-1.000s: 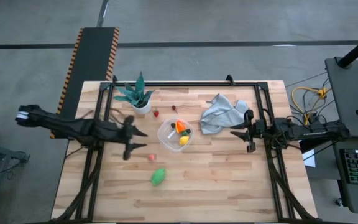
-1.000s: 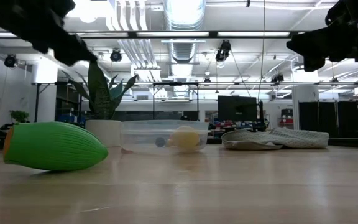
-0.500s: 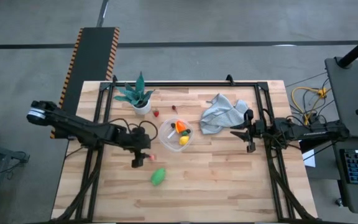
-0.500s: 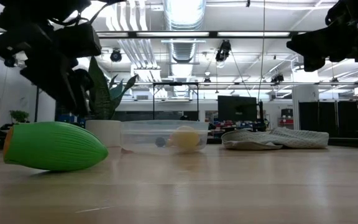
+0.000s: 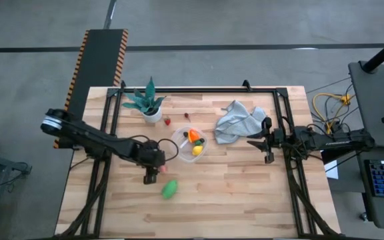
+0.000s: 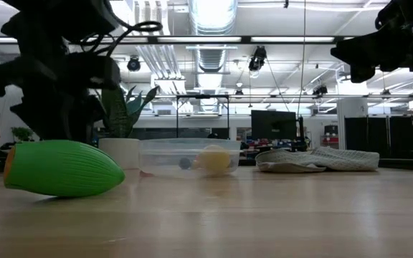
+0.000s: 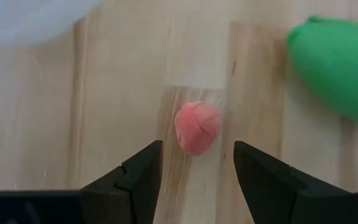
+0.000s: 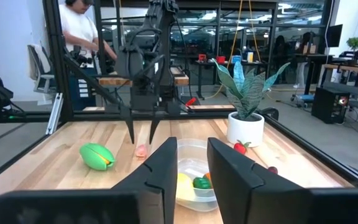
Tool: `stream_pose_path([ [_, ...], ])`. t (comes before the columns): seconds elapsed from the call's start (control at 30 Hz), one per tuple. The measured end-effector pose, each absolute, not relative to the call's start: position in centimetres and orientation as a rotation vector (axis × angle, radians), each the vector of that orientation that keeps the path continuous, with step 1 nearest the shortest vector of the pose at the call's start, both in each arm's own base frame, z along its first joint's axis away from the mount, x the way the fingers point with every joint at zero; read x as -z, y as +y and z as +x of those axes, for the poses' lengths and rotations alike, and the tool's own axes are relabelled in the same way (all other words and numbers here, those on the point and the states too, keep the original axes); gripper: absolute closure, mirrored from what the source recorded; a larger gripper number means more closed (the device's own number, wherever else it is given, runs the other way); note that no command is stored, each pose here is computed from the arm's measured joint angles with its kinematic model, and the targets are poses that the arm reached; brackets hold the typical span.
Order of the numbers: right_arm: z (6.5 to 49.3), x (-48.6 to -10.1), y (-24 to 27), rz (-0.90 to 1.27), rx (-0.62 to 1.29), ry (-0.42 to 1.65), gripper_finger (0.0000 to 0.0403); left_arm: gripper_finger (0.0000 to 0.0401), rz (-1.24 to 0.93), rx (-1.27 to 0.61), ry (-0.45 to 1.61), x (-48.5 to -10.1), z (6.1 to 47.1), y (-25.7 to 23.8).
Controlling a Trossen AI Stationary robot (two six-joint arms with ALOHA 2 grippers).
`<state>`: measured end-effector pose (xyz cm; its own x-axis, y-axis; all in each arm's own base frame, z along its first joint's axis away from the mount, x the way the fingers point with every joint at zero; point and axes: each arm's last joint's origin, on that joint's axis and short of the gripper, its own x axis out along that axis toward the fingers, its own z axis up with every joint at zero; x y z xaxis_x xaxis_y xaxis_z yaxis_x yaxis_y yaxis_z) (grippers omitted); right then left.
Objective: Pick and placing Produce into tupperware
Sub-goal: Put the pink peach into the transparent bin
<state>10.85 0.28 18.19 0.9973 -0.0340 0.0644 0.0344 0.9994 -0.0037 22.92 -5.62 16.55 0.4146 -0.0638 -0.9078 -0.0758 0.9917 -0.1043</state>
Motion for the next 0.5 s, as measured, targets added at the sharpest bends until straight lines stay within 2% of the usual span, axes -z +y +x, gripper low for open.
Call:
stream_pose_path([
  [0.5,10.9,-18.2,0.3,-0.006,0.034,-0.06,0.0316,0.0219,-0.14,-0.013,1.18,-15.0,24.3,-6.0],
])
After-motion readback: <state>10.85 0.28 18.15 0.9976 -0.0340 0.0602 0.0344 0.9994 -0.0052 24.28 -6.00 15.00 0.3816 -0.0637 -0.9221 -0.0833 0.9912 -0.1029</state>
